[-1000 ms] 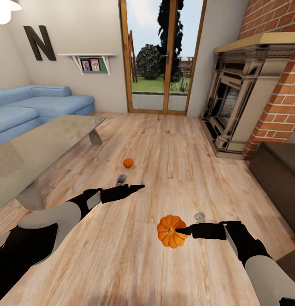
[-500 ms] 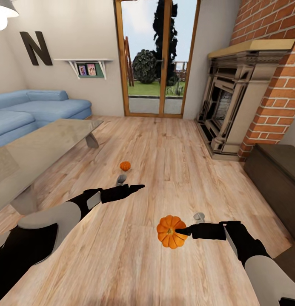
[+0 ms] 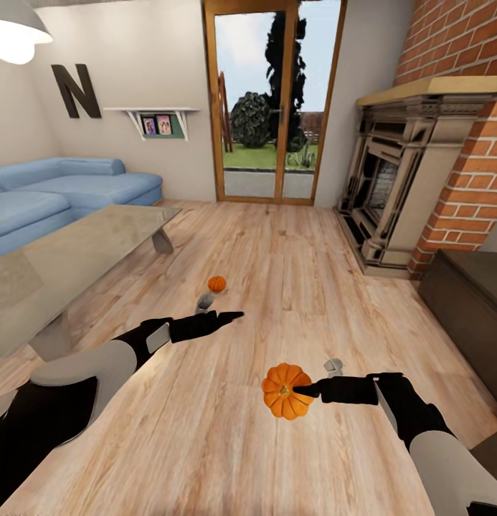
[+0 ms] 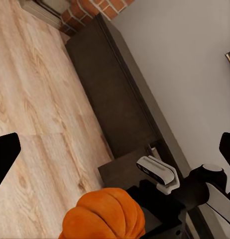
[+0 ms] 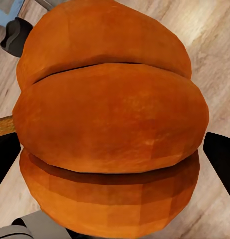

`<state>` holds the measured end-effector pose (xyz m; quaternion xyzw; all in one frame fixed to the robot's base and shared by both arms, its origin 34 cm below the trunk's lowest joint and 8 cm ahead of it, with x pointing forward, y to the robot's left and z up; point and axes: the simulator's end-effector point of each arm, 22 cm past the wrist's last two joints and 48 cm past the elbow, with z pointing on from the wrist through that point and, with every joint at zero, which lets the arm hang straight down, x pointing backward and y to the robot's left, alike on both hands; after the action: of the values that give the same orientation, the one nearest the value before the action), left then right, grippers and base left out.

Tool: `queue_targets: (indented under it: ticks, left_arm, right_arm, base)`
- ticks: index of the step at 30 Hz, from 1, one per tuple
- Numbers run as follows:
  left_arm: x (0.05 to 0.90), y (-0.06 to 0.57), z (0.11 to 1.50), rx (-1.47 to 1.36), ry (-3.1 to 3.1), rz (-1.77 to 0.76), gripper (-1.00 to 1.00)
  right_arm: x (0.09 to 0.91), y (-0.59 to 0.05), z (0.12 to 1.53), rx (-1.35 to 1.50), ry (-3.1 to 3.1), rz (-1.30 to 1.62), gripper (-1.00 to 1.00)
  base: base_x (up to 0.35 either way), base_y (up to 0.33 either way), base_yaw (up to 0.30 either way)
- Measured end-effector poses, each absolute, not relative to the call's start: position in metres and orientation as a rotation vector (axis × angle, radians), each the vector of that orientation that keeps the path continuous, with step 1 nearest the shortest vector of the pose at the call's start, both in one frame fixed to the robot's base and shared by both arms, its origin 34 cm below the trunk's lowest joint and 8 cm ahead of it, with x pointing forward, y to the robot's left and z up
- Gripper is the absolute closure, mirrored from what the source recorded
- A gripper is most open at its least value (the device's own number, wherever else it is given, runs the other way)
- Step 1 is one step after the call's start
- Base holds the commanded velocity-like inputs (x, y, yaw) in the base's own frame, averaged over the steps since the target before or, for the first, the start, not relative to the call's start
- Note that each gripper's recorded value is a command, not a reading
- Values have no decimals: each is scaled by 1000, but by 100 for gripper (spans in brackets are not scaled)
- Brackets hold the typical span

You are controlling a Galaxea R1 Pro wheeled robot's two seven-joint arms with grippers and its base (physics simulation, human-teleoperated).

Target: Place each of the two pumpkins and all three candles from the living room inside a cabinet in the living room (use any cabinet), then make sure every cabinet is closed, and position the cauldron so it is next to a table in the living room.

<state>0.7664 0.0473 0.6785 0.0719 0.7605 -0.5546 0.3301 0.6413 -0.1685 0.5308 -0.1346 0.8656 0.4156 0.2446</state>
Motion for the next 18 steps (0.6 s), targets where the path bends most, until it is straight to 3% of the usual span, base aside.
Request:
queue_targets:
  ticks: [7,18]
  left_arm:
    - [766,47,684,194,1981,-1447,-100]
    - [766,48,685,194,1980,-1446,-100]
  right_arm:
    - [648,-176,528,-351,2379,1068,100]
    - [648,-176,528,-352,2381,1061,100]
  base:
    - [74,0,142]
    - [316,0,8]
